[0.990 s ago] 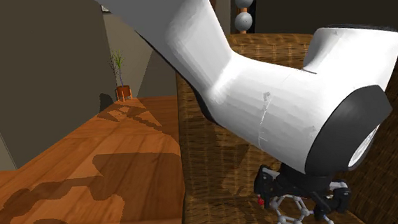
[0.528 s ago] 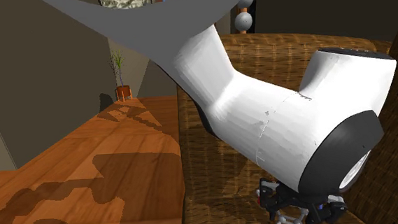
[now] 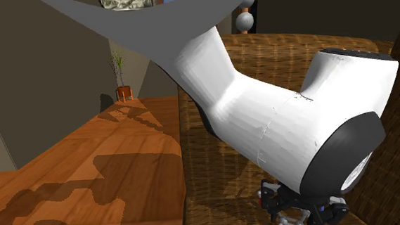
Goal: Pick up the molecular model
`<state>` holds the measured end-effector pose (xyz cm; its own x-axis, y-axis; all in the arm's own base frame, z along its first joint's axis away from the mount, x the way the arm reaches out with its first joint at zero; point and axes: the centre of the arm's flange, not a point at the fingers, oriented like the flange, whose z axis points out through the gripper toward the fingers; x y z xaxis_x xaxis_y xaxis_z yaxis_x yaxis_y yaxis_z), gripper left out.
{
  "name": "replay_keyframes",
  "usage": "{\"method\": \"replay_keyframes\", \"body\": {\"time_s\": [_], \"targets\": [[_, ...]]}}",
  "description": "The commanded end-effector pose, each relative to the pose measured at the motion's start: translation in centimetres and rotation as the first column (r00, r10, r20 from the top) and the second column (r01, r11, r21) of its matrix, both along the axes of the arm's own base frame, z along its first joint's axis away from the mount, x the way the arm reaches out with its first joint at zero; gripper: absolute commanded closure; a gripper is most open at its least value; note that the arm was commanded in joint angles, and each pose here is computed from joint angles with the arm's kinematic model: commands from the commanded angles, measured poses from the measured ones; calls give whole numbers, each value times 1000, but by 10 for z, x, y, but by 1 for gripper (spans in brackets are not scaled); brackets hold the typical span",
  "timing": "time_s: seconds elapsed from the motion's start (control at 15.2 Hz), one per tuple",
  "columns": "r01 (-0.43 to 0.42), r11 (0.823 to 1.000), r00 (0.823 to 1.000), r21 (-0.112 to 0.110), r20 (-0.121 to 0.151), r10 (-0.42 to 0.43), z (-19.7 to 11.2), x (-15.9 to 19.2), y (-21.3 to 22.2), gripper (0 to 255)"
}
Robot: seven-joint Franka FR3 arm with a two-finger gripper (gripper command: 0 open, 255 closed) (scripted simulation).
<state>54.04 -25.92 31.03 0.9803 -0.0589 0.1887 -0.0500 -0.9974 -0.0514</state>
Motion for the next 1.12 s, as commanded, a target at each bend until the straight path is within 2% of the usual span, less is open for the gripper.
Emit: {"method": "replay_keyframes", "body": {"time_s": [0.0,0.92,1.06], "targets": [[-1,1000,1000,-1,1,1,5,1,0,255],[-1,1000,1000,-1,1,1,79,1,0,255],[-1,1000,1000,-1,1,1,80,1,0,255]]}}
